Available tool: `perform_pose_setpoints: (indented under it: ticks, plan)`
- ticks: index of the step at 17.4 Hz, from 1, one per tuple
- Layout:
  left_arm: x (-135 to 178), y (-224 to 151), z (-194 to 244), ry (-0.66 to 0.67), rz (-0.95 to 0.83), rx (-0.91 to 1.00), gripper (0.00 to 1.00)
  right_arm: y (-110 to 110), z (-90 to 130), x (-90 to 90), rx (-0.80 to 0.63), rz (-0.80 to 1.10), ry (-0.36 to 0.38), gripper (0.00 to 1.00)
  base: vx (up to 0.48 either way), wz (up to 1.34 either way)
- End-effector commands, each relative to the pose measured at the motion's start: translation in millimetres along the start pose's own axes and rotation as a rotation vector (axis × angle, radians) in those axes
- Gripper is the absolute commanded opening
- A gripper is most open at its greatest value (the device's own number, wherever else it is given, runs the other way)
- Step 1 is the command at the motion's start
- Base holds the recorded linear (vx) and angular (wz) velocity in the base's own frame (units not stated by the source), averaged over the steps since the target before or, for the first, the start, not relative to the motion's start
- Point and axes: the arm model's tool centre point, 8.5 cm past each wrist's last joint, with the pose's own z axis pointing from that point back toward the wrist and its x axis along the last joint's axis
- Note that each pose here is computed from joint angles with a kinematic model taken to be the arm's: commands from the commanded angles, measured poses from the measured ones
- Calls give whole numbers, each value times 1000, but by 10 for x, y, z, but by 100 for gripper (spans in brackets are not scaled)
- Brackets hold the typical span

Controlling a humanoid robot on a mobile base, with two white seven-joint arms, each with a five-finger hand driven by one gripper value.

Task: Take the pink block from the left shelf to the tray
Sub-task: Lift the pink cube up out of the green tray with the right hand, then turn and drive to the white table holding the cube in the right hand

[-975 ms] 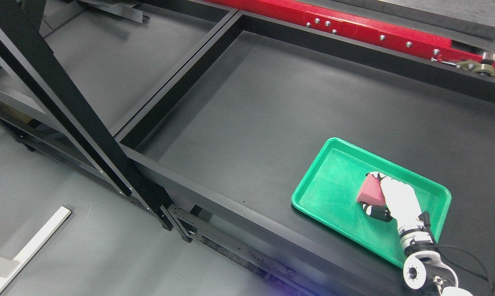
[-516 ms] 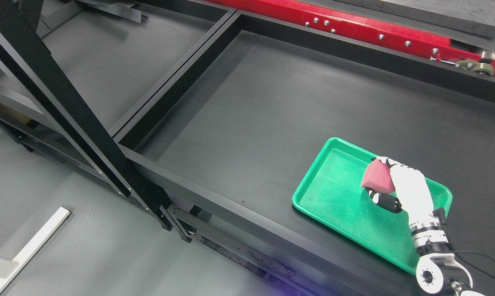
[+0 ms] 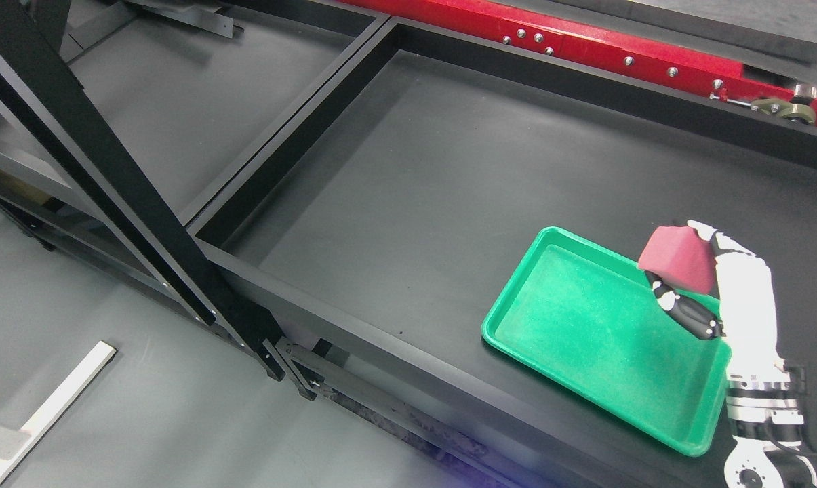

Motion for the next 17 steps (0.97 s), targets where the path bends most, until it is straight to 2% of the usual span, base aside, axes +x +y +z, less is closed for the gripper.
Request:
perform_pose_setpoints:
  ticks: [1, 13, 17]
  plan:
    - [204, 108, -12, -40, -5, 17, 100, -319, 5, -67, -102, 0, 17, 4, 0, 0]
    - [204, 108, -12, -40, -5, 17, 100, -313, 4, -69, -94, 1, 18, 4, -12, 48]
    - [204, 108, -12, -40, -5, 17, 100, -169, -8, 36, -68, -38, 15, 4, -91, 454]
